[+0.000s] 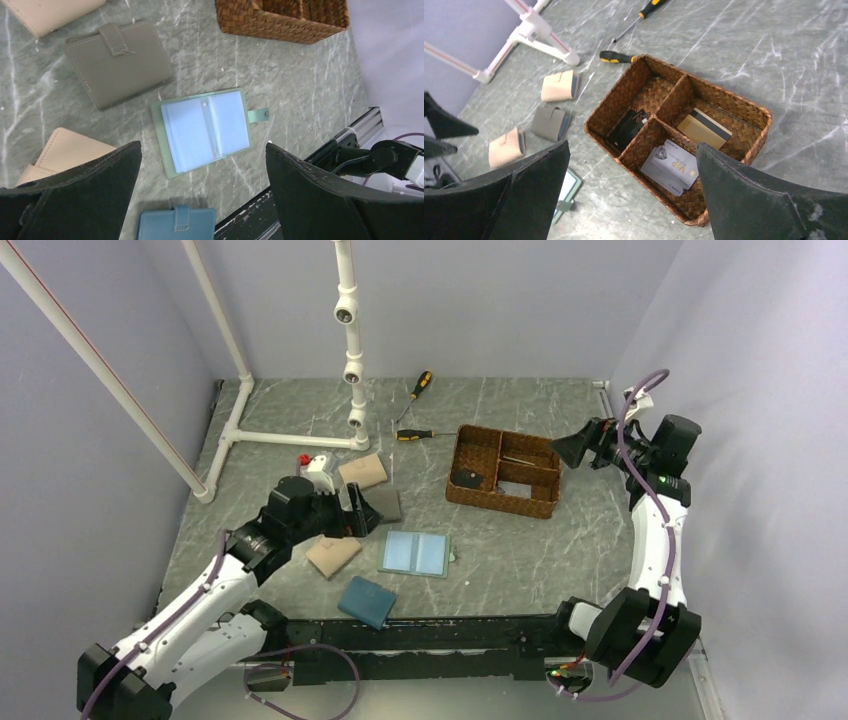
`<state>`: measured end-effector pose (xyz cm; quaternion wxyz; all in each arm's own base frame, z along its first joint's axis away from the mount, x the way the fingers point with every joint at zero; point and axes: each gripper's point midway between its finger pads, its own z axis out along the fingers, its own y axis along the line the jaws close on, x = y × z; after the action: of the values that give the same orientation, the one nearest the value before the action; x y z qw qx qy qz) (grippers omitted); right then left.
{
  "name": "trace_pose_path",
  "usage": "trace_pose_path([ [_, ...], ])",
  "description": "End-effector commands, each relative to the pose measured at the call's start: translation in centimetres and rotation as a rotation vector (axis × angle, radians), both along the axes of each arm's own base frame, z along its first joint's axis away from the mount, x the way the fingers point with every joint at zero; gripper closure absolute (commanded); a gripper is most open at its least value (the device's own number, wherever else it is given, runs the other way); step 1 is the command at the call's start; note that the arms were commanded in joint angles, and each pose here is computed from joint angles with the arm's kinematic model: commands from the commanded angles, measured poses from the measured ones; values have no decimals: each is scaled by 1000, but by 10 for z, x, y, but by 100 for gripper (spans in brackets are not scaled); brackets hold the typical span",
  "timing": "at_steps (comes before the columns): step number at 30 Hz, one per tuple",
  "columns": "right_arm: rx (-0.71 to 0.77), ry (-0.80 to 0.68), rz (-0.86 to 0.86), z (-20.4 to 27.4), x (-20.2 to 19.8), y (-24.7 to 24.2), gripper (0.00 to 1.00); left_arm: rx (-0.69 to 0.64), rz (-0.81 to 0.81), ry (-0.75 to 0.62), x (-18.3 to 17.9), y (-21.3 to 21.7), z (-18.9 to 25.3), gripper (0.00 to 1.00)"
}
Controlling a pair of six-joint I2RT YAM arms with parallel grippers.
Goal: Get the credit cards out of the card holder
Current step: Reset both arms
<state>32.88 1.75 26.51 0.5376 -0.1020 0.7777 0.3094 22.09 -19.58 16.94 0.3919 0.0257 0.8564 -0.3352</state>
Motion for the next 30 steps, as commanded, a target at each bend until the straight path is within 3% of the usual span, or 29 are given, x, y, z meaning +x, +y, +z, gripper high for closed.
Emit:
trace_pose_path([
  [1, 32, -35, -146, 22, 6, -13, 0, 20, 8, -47, -1, 9, 18, 1],
  [30, 151, -26, -153, 30, 4, -10, 0, 27, 59, -66, -10, 24, 8, 1],
])
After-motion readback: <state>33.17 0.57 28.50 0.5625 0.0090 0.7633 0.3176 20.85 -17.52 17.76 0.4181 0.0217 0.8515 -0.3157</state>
